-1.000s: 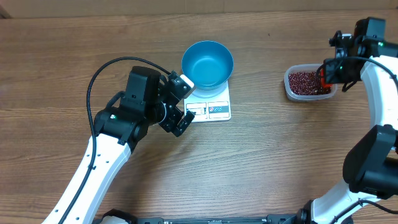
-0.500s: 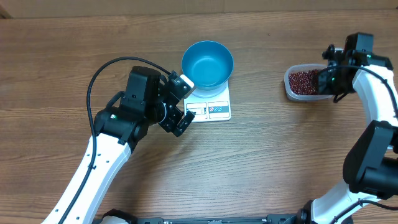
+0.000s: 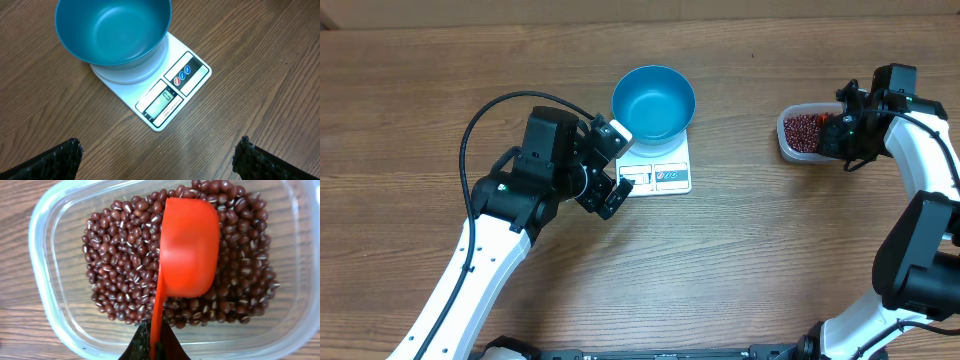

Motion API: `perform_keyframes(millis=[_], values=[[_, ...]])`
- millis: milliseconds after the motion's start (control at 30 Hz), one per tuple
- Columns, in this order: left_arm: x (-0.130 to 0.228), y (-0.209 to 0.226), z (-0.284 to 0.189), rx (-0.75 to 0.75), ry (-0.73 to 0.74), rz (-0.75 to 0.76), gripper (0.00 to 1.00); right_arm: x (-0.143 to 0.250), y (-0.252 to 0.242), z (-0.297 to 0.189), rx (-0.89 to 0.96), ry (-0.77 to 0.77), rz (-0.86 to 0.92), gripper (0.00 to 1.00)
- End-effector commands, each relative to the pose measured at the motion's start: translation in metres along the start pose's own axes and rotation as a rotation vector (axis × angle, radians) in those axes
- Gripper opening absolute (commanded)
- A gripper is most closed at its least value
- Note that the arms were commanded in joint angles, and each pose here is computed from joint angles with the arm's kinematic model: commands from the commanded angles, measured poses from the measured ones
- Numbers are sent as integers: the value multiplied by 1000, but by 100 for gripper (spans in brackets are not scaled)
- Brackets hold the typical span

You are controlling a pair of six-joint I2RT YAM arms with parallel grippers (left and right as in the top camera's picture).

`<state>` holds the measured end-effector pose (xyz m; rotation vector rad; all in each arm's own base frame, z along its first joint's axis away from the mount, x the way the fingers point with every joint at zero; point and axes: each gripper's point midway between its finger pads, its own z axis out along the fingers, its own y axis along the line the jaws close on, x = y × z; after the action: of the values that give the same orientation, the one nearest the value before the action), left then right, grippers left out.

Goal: Scoop item into bowl and weigh 150g on scale
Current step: 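Scoop red beans from the tub with the right gripper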

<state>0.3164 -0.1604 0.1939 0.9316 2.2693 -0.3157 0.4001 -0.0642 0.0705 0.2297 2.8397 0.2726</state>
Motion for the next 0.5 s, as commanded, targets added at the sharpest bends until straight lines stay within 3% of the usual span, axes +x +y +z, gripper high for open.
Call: perform_keyframes(millis=[0, 467], values=[[1, -3, 3, 10, 3, -6, 99, 2, 13, 2, -72, 3, 96, 4], [1, -3, 3, 10, 3, -6, 100, -6, 37, -1, -218, -9, 249, 4]])
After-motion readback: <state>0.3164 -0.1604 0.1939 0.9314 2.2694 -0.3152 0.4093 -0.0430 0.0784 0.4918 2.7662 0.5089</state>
